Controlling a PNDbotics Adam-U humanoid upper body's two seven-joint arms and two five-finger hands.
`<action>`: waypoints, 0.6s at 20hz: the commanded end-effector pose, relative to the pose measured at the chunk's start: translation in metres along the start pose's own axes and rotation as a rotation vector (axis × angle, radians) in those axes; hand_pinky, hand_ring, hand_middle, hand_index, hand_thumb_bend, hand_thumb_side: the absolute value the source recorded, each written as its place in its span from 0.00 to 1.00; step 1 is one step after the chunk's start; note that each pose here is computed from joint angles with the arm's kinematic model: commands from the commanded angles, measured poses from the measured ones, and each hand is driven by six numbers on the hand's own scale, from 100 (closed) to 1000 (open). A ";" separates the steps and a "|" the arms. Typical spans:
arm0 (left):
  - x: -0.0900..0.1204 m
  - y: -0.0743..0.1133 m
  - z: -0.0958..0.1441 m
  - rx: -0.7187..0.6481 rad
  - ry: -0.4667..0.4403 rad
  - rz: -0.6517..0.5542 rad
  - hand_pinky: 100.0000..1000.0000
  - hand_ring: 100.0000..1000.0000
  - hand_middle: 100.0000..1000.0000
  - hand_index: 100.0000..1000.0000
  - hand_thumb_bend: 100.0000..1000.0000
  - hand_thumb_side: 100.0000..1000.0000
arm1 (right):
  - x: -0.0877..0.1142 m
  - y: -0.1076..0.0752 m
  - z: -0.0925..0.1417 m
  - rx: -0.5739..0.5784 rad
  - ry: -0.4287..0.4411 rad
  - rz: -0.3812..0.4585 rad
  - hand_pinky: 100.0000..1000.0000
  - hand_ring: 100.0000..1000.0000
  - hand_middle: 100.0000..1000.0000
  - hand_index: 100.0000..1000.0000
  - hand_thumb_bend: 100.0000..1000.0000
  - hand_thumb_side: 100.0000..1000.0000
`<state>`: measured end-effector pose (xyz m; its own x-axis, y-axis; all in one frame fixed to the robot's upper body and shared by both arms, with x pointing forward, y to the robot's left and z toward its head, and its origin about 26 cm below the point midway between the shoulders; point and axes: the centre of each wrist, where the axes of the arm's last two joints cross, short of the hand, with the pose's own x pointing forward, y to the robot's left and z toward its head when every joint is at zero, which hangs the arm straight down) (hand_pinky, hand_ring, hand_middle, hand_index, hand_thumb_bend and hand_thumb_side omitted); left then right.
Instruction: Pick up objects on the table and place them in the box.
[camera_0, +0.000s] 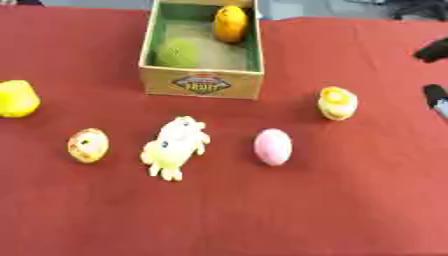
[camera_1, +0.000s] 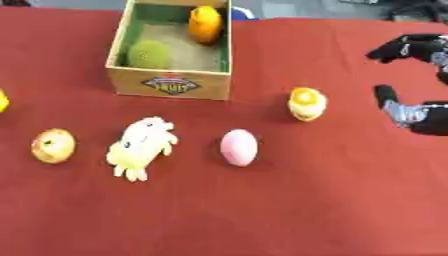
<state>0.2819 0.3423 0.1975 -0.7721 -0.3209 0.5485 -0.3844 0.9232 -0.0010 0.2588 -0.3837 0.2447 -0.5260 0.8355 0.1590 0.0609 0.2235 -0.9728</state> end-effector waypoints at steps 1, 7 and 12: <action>0.006 0.002 -0.005 0.000 -0.027 -0.003 0.90 0.69 0.65 0.86 0.00 0.51 | 0.004 -0.011 -0.003 -0.001 -0.015 0.027 0.83 0.79 0.78 0.87 0.00 0.35; 0.006 0.002 -0.004 0.002 -0.026 0.002 0.90 0.69 0.65 0.86 0.00 0.52 | 0.005 -0.013 -0.005 -0.023 -0.028 0.025 0.82 0.79 0.77 0.87 0.00 0.48; 0.006 0.000 -0.005 -0.002 -0.026 0.009 0.90 0.69 0.65 0.86 0.00 0.52 | 0.007 -0.012 -0.008 0.008 -0.010 0.080 0.82 0.79 0.77 0.87 0.00 0.55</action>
<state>0.2821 0.3413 0.1963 -0.7728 -0.3144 0.5513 -0.3819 0.9242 -0.0084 0.2618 -0.3789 0.2471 -0.5259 0.8401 0.1327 0.0745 0.2010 -0.9768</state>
